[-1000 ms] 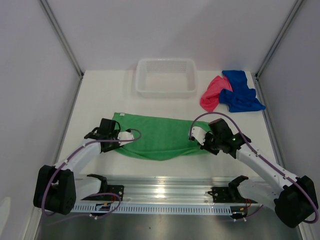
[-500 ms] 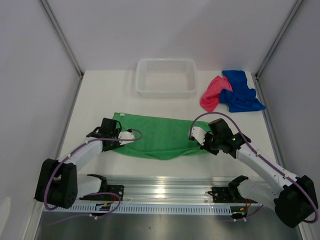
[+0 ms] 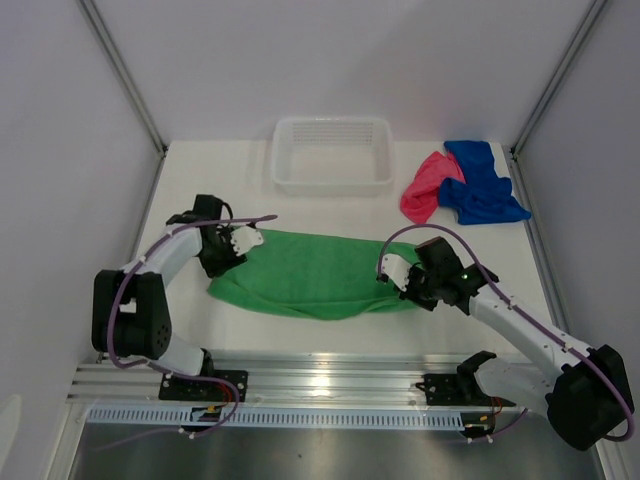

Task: Roll the towels
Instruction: Fold the towel

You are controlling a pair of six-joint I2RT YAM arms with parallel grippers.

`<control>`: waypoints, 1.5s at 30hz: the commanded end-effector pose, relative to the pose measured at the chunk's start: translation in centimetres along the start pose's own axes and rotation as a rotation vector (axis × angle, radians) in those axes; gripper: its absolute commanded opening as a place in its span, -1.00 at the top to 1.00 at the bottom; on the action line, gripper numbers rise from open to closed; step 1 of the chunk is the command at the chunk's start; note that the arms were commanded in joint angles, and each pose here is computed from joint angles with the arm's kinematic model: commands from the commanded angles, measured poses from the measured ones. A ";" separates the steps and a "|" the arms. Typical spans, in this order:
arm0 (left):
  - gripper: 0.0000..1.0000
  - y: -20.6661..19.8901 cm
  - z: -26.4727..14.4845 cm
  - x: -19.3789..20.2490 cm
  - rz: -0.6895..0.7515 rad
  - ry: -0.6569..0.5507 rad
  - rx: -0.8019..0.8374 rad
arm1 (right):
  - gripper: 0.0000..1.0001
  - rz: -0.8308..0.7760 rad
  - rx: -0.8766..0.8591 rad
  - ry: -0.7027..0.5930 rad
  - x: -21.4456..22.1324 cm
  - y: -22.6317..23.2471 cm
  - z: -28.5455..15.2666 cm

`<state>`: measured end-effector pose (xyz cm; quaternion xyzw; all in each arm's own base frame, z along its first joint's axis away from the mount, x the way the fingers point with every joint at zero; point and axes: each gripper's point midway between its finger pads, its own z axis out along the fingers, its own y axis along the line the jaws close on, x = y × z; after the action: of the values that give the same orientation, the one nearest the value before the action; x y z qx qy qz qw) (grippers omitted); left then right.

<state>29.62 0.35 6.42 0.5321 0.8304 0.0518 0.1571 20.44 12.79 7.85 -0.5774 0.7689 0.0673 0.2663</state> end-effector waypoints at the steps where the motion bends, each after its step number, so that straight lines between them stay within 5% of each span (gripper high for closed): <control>1: -0.06 -3.8 0.9 0.0 -0.094 -0.006 0.192 | 1.00 0.005 0.005 -0.022 -0.8 -0.2 -0.1; 24: 0.06 -3.5 3.6 0.1 -0.135 0.011 0.222 | 1.00 0.012 0.001 0.000 -0.3 0.0 -0.1; 28: 0.39 -3.5 3.5 0.0 -0.140 0.004 0.229 | 1.00 0.014 0.001 0.002 -0.2 0.0 -0.1; 32: 0.99 -4.0 3.2 0.4 -0.146 0.004 0.235 | 1.00 0.018 -0.001 0.010 -0.1 0.0 -0.1; 40: 0.99 -3.0 1.5 0.7 -0.226 -0.037 0.179 | 1.00 0.024 -0.004 0.029 0.1 0.1 -0.5; 45: 0.63 -3.0 0.1 -0.3 -0.251 -0.104 0.139 | 1.00 0.017 -0.006 0.030 0.0 0.0 -0.5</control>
<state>27.01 -0.26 4.07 0.4510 0.8828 -0.0405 0.1251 19.75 12.22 7.25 -0.5716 0.7809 0.0659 0.2433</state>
